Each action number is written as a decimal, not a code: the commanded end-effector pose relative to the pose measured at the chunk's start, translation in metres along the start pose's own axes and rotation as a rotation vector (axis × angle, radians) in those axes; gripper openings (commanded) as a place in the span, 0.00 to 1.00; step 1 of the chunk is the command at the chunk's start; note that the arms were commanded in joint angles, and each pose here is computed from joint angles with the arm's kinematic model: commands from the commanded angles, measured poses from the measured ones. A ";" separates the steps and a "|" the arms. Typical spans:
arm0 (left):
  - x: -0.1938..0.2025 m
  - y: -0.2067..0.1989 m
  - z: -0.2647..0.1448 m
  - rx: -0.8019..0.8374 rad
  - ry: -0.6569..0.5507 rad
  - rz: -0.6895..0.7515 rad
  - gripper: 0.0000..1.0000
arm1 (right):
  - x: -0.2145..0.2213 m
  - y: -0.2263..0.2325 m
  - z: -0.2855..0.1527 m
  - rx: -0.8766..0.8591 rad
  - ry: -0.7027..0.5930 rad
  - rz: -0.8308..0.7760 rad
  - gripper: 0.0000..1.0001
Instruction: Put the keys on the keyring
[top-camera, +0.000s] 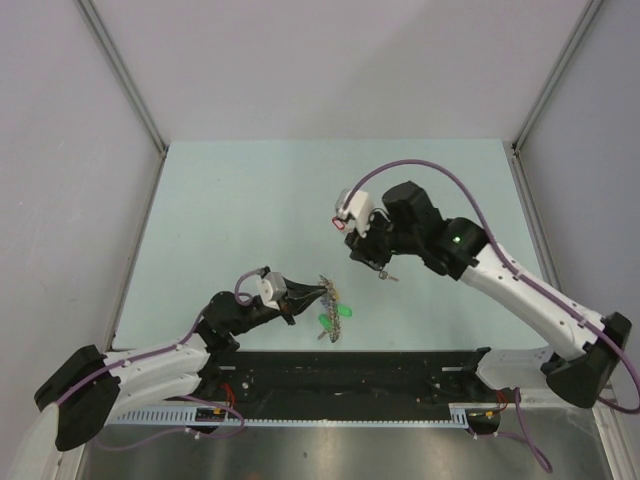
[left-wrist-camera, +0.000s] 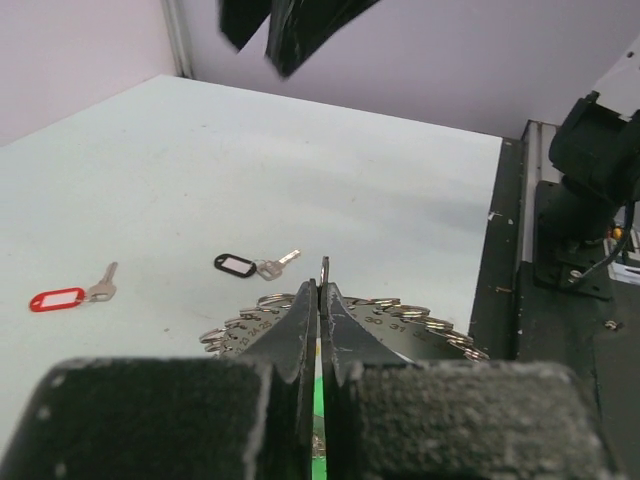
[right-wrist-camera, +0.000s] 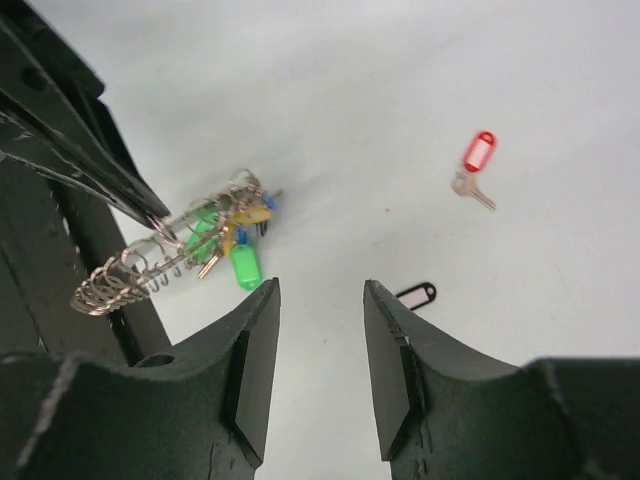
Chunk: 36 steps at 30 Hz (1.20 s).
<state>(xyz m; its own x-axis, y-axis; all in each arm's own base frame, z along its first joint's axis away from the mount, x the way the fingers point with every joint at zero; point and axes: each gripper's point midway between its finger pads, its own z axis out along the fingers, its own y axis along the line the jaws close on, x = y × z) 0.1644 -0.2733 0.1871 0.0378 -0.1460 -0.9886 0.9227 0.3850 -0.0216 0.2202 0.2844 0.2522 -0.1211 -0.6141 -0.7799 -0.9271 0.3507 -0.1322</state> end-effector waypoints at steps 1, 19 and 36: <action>-0.039 0.007 -0.004 -0.024 -0.162 -0.003 0.01 | -0.012 -0.012 -0.022 0.049 -0.182 0.141 0.43; -0.040 0.012 -0.018 0.049 -0.177 -0.008 0.01 | 0.090 -0.074 0.002 0.426 -0.104 0.517 0.54; -0.027 0.017 -0.012 0.087 -0.101 -0.024 0.01 | 0.188 -0.084 0.076 0.386 0.217 0.664 0.31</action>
<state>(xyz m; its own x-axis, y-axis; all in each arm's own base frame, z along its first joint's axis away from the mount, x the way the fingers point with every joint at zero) 0.1694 -0.2497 0.1821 -0.0317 -0.1991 -0.9795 0.9472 0.3070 -0.0931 0.2910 0.1861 0.0774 -0.7124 -0.3179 -0.6256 -0.4434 0.8949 0.0502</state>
